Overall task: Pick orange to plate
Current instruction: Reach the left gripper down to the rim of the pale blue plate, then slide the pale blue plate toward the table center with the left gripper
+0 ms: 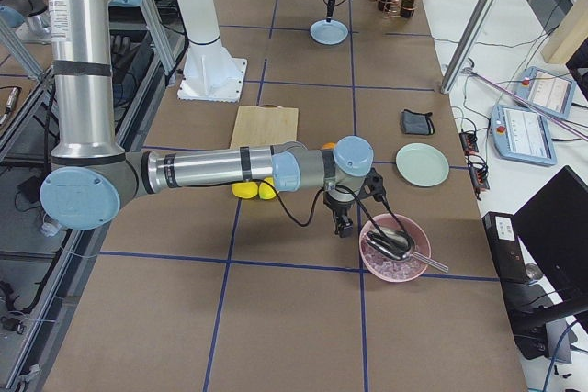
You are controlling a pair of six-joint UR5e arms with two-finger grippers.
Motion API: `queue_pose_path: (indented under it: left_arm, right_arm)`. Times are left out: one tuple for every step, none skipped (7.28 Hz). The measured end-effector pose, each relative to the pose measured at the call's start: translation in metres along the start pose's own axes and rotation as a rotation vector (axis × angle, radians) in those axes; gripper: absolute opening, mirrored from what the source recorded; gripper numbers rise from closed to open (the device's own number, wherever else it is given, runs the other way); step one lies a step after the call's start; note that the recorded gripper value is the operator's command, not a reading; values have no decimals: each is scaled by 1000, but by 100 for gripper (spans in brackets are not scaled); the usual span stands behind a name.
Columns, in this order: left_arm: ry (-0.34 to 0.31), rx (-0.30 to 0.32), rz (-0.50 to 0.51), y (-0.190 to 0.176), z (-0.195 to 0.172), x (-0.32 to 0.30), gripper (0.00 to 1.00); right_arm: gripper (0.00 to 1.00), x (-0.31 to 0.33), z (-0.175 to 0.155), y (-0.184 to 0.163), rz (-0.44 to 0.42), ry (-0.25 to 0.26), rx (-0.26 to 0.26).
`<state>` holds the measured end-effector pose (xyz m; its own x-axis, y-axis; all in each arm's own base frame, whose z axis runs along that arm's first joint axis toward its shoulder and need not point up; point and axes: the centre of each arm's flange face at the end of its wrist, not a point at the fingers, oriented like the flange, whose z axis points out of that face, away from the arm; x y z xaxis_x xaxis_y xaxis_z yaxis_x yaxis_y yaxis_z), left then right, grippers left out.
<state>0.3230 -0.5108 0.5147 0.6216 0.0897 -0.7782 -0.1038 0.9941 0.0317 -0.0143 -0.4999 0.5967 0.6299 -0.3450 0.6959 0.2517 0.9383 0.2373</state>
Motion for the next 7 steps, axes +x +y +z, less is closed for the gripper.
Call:
queue_pose_path:
  left_arm:
    - [2,-4,7,1,6,0,44]
    - [1,-9,10,1,11,-1,13]
    - [1,-12,11,2,13,-2,0]
    - [5,-11,16,2,13,-1,0]
    - [17,-5,26,2,12,1,0]
    - [38,9,43,2,8,6,0]
    - [79,21,54,1,-1,20,0]
  right_arm:
    - [100,-2,2,-1,-8,0,-1]
    - [100,-5,4,-2,-21,0,0]
    - [100,-6,5,-3,-28,0,2]
    - [100,-7,6,-3,-32,0,4]
    - [100,-7,6,-3,-33,0,5]
    - [100,-7,6,-3,-32,-1,4]
    - [100,-6,7,-1,-30,-2,2]
